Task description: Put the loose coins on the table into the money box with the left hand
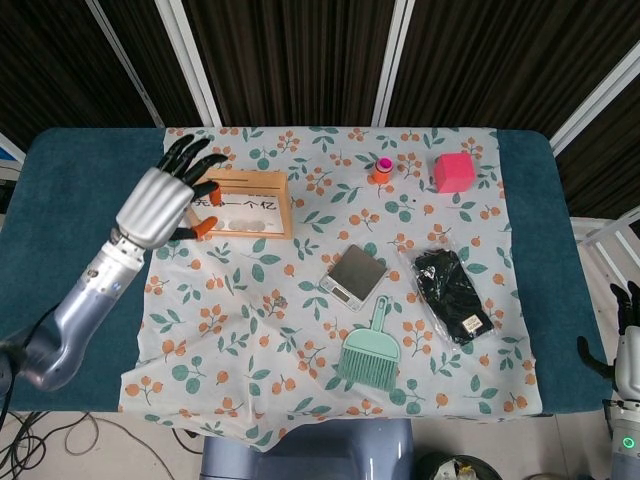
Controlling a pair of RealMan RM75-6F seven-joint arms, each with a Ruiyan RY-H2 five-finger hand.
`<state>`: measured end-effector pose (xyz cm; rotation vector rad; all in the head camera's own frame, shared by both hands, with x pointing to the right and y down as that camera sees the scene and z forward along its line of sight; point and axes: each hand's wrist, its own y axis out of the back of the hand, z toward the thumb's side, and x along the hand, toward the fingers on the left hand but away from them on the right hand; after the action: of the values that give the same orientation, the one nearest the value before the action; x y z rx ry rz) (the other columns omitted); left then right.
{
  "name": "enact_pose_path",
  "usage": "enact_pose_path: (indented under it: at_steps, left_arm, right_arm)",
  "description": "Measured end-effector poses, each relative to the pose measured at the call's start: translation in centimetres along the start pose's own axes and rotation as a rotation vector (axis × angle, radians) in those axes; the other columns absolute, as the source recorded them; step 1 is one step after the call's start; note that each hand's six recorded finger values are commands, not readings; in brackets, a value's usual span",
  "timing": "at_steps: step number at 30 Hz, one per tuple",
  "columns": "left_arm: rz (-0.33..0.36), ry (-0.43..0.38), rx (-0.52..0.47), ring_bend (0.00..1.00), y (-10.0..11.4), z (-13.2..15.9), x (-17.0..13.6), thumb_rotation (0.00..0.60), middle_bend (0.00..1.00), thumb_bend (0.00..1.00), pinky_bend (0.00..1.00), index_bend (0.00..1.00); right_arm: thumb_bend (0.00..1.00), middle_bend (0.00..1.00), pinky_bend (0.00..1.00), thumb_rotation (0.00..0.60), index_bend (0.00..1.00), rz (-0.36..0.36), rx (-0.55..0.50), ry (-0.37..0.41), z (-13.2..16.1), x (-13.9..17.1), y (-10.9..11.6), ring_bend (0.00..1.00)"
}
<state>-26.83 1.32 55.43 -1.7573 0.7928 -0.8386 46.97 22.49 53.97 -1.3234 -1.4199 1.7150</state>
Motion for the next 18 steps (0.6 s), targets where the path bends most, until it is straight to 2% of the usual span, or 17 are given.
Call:
enact_pose_path:
  at_steps: [3, 8, 12, 15, 18]
  left_arm:
    - [-0.001, -0.004, -0.050, 0.00, -2.9, 0.1, -2.6, 0.600, 0.15, 0.21, 0.00, 0.53]
    - [-0.011, -0.013, -0.055, 0.00, -7.4, 0.4, -4.2, 0.600, 0.15, 0.21, 0.00, 0.52]
    - [-0.082, -0.015, -0.075, 0.00, -12.0, 1.0, -4.5, 0.600, 0.14, 0.18, 0.00, 0.51]
    - [-0.139, -0.018, -0.084, 0.00, -14.7, 1.6, -4.1, 0.600, 0.14, 0.16, 0.00, 0.50]
    - [-0.177, -0.031, -0.089, 0.00, -16.4, 2.3, -3.5, 0.600, 0.13, 0.15, 0.00, 0.50]
  right_arm:
    - [0.39, 0.03, 0.00, 0.600, 0.12, 0.004, -0.003, -0.004, 0.0, 0.1, -0.1, 0.05]
    - [0.39, 0.03, 0.00, 0.600, 0.12, 0.005, -0.009, -0.010, -0.1, 0.1, -0.1, 0.05]
    - [0.39, 0.03, 0.00, 0.600, 0.12, 0.004, -0.012, -0.014, -0.2, 0.1, 0.1, 0.05]
    - [0.39, 0.03, 0.00, 0.600, 0.12, 0.003, -0.016, -0.017, -0.2, 0.1, 0.1, 0.05]
    - [0.39, 0.03, 0.00, 0.600, 0.12, 0.004, -0.017, -0.018, -0.3, 0.0, 0.1, 0.05]
